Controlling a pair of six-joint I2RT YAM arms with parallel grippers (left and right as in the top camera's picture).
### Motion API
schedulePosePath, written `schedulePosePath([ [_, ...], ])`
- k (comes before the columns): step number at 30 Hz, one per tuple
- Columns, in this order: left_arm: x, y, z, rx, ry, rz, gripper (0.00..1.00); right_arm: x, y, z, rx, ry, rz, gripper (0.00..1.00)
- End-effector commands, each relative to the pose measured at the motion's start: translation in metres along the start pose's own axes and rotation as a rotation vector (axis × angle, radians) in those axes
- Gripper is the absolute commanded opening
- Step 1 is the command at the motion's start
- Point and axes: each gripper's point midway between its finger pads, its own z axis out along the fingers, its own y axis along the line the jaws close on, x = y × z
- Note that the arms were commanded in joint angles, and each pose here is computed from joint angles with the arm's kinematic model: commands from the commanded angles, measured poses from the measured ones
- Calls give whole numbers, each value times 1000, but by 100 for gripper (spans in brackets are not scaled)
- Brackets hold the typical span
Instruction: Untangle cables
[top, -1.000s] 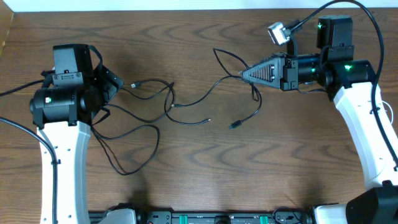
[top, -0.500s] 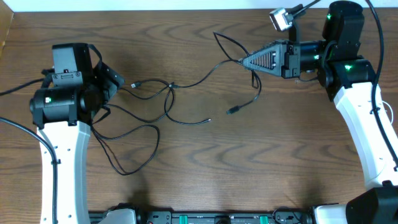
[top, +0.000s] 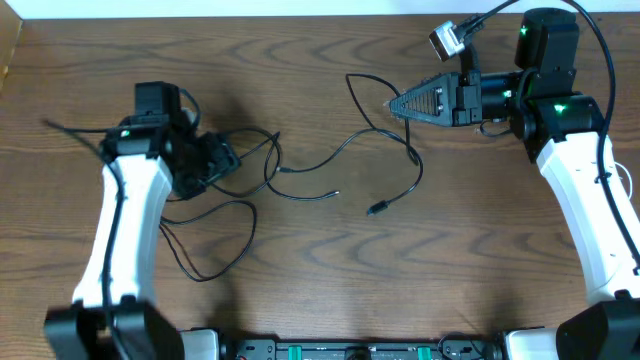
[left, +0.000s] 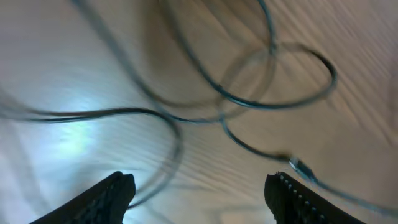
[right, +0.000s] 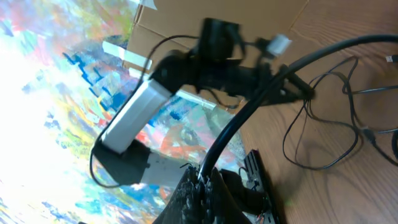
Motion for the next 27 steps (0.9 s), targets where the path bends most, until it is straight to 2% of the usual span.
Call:
schedulePosePath([
  [1, 22, -55, 6, 323, 149, 169, 72, 4, 14, 1, -22, 17, -52, 1],
  [3, 30, -73, 11, 412, 194, 220, 72, 4, 14, 1, -22, 17, -52, 1],
  [12, 46, -109, 39, 439, 229, 330, 72, 4, 14, 1, -22, 17, -52, 1],
  [22, 53, -106, 79, 214, 243, 67, 73, 4, 14, 1, -22, 17, -53, 1],
  [27, 53, -118, 93, 217, 238, 20, 73, 4, 14, 1, -22, 17, -59, 1],
])
